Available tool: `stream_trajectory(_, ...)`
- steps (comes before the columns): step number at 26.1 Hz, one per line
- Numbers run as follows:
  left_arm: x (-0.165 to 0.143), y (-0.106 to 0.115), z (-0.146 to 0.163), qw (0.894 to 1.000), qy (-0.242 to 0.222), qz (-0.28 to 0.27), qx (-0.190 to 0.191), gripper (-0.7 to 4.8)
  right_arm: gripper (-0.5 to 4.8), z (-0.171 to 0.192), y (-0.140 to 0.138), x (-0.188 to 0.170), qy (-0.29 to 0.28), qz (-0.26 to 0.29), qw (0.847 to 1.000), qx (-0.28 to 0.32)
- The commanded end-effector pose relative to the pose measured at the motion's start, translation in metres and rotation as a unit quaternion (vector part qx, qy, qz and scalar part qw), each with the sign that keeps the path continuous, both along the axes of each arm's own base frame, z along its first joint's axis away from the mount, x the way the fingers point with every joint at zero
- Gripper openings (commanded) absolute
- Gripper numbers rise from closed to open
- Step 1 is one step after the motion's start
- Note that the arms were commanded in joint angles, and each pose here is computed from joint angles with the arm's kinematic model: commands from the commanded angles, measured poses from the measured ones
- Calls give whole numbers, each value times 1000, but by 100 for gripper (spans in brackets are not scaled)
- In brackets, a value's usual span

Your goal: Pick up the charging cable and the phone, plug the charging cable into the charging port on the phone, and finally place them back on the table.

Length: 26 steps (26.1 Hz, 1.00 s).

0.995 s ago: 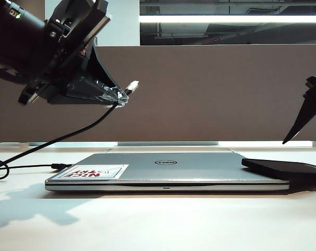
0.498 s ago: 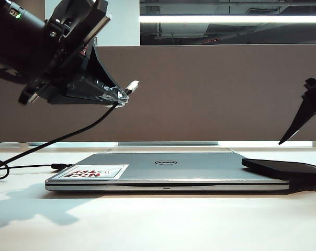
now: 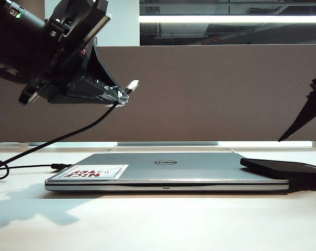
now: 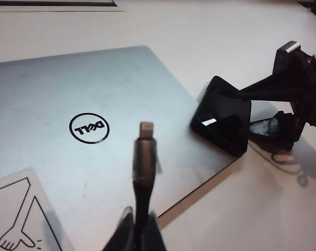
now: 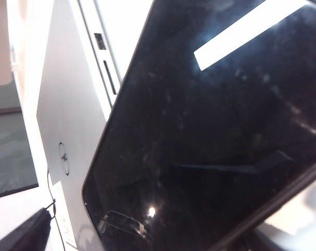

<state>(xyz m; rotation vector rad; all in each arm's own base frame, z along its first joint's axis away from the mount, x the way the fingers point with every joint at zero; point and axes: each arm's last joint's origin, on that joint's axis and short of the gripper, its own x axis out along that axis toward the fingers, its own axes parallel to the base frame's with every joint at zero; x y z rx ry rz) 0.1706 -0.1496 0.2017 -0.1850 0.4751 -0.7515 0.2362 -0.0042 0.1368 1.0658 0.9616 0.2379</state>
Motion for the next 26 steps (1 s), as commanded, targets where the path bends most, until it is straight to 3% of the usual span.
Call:
stream_trajectory(1,1,-1,4,1000,-10,0,-9,-6,430,-5,1,-2,15,-2,1000,0)
stream_trajectory(6,1,-1,4,1000,-9,0,-9,-6,423,-5,0,-1,13,-5,1000,-4)
stream_trajectory(9,1,-1,4,1000,-9,0,-9,-6,362,-5,0,-1,12,-4,1000,-3)
stream_trajectory(18,1,-1,4,1000,-9,0,-9,-6,355,-5,0,-1,11,-6,1000,-6)
stream_trajectory(23,1,-1,4,1000,-9,0,-9,-6,196,-5,0,-1,11,-7,1000,-7)
stream_trajectory(26,1,-1,4,1000,-9,0,-9,-6,183,-5,0,-1,12,-8,1000,-8)
